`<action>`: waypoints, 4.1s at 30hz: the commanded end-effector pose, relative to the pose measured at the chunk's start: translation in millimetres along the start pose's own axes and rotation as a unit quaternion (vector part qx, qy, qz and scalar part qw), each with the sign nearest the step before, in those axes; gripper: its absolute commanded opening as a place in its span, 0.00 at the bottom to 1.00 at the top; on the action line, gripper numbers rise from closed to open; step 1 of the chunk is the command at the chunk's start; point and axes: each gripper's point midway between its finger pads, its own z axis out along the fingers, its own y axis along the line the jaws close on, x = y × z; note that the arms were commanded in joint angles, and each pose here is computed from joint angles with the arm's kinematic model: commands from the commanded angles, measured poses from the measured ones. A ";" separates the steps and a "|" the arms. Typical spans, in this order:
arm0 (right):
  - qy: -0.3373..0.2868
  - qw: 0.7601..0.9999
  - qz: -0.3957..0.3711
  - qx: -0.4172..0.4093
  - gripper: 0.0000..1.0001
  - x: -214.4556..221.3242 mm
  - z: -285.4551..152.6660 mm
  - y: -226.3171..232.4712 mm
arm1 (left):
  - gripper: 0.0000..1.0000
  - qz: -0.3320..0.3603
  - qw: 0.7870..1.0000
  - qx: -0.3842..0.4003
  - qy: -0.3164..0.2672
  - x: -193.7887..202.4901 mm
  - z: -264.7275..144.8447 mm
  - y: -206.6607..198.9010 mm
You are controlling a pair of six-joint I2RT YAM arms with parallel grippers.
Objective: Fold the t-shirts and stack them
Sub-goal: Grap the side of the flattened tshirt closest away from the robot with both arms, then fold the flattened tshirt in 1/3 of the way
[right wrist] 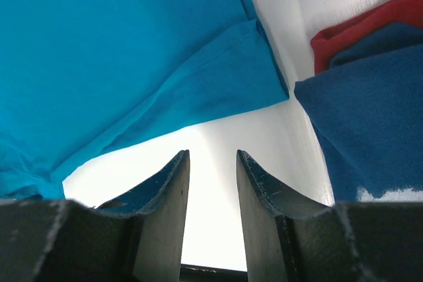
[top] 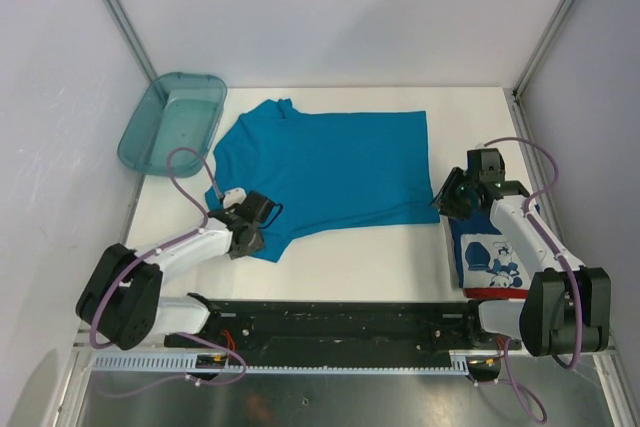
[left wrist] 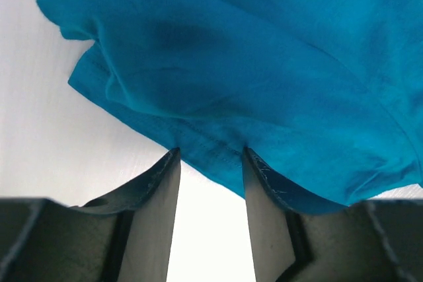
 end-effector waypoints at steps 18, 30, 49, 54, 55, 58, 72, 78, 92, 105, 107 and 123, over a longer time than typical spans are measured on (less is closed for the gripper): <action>-0.018 0.999 -0.024 0.011 0.39 -4.7 2.1 -6.6 | 0.00 -0.059 0.992 0.108 0.000 10.4 -29.2 -13.8; -0.027 0.997 -0.034 0.061 0.35 -17.7 42.5 -21.1 | 0.00 -0.071 0.986 0.146 0.024 26.5 -46.2 -9.1; -0.089 0.991 0.000 0.100 0.33 -51.4 75.6 -30.4 | 0.00 -0.063 0.986 0.156 0.022 24.9 -52.8 -9.2; -0.089 0.993 0.005 0.073 0.33 -54.2 81.7 -20.6 | 0.00 -0.061 0.986 0.154 0.023 24.9 -52.4 -9.2; -0.090 0.994 0.005 0.068 0.33 -54.6 82.7 -19.0 | 0.00 -0.061 0.986 0.154 0.023 25.0 -52.3 -9.1; -0.084 0.995 0.005 0.060 0.33 -52.5 86.6 -15.7 | 0.00 -0.060 0.986 0.154 0.023 25.3 -52.1 -9.0; -0.068 0.996 0.003 0.063 0.30 -44.4 94.8 -17.7 | 0.00 -0.059 0.986 0.157 0.022 24.2 -53.6 -9.9; -0.074 0.995 0.002 0.069 0.10 -46.5 86.9 -18.9 | 0.00 -0.067 0.982 0.173 0.016 16.9 -63.0 -14.9; -0.108 0.992 0.000 0.070 0.00 -58.8 50.0 -15.5 | 0.00 -0.103 0.973 0.205 -0.017 -8.2 -101.5 -14.1; -0.138 0.989 0.001 0.049 0.00 -69.4 38.2 -1.4 | 0.00 -0.051 0.985 0.117 -0.113 -94.2 -106.8 -26.3; -0.142 0.989 0.001 0.047 0.00 -71.3 40.3 0.5 | 0.00 -0.035 0.986 0.107 -0.119 -109.6 -97.8 -36.3; -0.154 0.986 0.009 0.066 0.00 -86.1 79.4 1.1 | 0.00 -0.001 0.988 0.084 -0.127 -214.3 -25.7 -88.7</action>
